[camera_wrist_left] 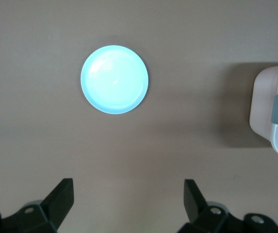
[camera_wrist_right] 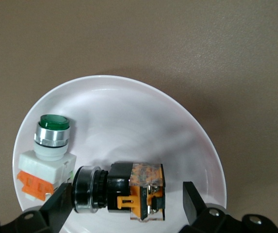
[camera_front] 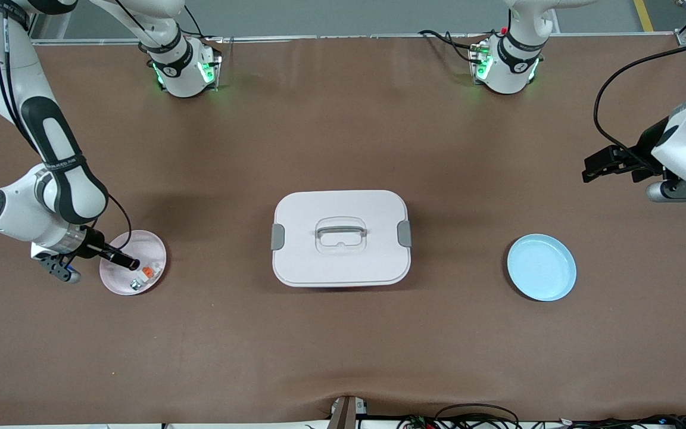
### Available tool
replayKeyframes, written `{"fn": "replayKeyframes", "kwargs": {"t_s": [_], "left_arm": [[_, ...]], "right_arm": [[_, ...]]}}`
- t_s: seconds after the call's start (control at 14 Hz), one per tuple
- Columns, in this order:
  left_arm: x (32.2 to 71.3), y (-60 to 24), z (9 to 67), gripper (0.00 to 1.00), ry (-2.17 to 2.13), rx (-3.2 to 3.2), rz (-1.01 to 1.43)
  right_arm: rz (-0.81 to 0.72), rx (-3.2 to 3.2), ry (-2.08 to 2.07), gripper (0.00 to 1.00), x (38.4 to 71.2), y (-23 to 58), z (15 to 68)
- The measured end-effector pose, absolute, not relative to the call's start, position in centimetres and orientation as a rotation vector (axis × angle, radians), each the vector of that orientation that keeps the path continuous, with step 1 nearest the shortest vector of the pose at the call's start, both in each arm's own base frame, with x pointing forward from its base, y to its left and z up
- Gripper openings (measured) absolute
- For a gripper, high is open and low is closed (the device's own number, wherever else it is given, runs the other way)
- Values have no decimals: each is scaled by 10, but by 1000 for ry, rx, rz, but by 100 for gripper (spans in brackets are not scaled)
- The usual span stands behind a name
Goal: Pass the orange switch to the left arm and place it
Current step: 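Close the right gripper on the black-and-orange switch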
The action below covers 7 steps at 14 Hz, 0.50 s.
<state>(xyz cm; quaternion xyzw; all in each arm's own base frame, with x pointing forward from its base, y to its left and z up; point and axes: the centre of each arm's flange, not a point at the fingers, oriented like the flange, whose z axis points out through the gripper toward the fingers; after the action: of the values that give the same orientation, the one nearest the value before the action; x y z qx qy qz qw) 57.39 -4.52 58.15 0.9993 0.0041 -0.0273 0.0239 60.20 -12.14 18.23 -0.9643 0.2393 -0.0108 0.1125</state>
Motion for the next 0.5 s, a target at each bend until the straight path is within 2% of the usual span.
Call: {"fn": "replayKeyframes", "kwargs": {"t_s": [0.5], "left_arm": [[571, -50, 589, 100, -2, 3093, -65]], "right_arm": [[-30, -2830, 700, 100, 602, -121, 182]]}}
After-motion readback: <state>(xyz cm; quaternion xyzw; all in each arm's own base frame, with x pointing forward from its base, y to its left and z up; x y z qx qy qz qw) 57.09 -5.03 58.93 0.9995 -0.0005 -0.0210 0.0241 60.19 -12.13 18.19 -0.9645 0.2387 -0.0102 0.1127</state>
